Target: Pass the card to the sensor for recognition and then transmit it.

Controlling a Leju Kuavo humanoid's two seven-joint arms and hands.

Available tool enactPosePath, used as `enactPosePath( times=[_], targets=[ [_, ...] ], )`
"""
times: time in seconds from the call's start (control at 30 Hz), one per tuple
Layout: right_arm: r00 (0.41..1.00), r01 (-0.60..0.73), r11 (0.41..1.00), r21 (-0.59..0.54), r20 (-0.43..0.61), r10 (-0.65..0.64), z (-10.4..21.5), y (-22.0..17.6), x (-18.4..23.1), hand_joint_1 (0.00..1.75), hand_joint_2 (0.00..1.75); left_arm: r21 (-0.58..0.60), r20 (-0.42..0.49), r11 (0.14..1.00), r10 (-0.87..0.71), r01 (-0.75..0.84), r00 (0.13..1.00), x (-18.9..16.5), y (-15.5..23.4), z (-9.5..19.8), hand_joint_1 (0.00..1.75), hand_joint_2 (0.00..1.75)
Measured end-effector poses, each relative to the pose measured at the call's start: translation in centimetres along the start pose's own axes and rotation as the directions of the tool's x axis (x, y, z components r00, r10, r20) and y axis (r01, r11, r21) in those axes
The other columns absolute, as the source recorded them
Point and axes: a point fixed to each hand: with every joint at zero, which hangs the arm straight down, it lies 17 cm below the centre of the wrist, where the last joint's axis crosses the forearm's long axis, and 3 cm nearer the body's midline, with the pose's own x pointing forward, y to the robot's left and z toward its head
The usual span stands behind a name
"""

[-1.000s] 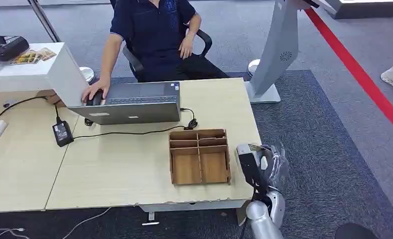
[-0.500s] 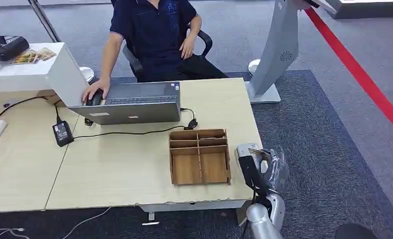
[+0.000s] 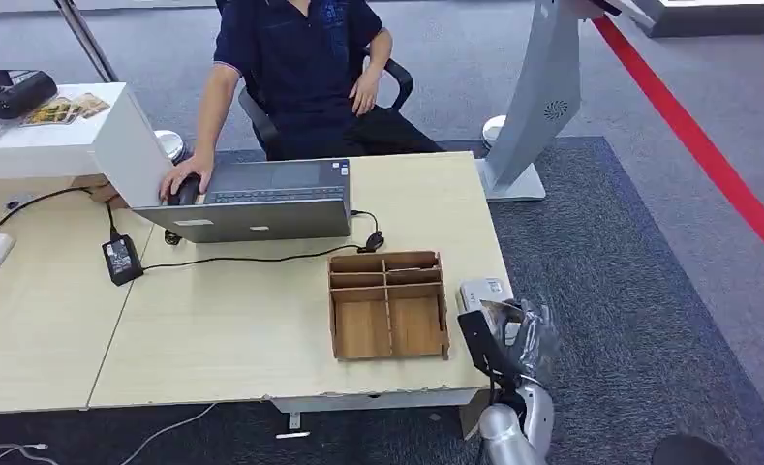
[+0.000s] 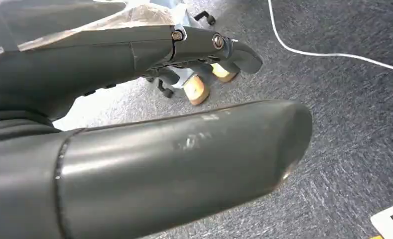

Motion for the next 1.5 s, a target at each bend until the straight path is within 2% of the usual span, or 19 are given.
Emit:
enactPosePath(
  times=[0.73,0.97,1.13,1.5],
  targets=[
    [0.999,0.013,1.000,0.011,-0.037,-0.013,0.8,0.5,-1.4,1.75,1.75,0.002,-0.006,1.000,0.001,-0.001,1.000,-0.2,0.1,0.0,0.00,0.00],
    [0.996,0.074,0.997,-0.024,-0.040,-0.075,0.5,-0.1,-1.1,1.75,1.75,0.004,0.007,1.000,-0.006,0.006,1.000,0.0,0.1,-0.1,0.00,0.00],
    [0.994,0.111,0.991,-0.070,-0.009,-0.112,-0.8,-1.5,0.8,1.75,1.75,0.007,0.018,1.000,-0.012,0.012,1.000,0.2,0.1,-0.1,0.00,0.00],
    [0.972,0.192,0.970,-0.149,0.162,-0.168,-3.6,-5.0,8.6,1.75,1.75,0.011,0.050,1.000,-0.026,0.025,0.998,0.8,0.2,0.0,0.00,0.00]
  ],
)
